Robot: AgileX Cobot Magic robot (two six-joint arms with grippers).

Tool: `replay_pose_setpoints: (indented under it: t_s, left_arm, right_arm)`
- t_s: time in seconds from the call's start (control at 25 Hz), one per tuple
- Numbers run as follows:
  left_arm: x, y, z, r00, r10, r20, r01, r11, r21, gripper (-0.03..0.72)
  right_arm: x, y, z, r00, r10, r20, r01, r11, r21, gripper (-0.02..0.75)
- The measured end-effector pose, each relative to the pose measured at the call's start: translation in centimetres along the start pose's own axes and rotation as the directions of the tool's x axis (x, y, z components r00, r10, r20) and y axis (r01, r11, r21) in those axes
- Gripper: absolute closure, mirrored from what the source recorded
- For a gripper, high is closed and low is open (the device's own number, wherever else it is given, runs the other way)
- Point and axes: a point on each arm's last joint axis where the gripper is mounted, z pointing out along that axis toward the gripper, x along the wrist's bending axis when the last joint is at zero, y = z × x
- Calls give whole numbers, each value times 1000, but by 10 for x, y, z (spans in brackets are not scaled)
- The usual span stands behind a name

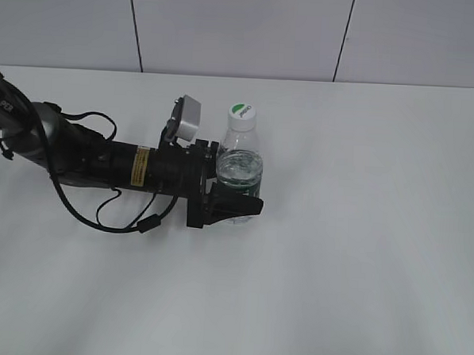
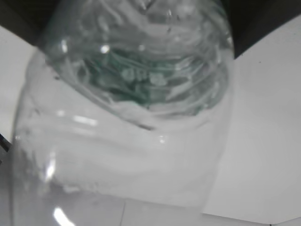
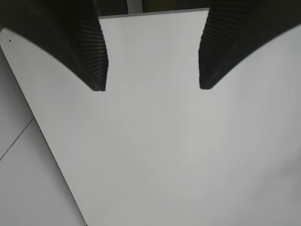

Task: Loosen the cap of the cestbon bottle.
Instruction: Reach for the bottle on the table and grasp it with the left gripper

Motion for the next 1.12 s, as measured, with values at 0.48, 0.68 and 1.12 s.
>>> replay_pose_setpoints:
  t_s: [0.48,0.68,1.12]
  left_arm:
    - [1,0,0,1000,6,-2,-6,1000,4,265]
    - [1,0,0,1000,8,-3,-8,1000,6,270]
    - [1,0,0,1000,8,-3,-8,1000,7,270]
  right_arm:
    - [0,0,0,1000,-3,5,3,1000,0,272]
    - [-1,1,-1,1000,9,5,-9,1000,-5,272]
    - [8,42,26,987,136,-84,-115,969,220,272]
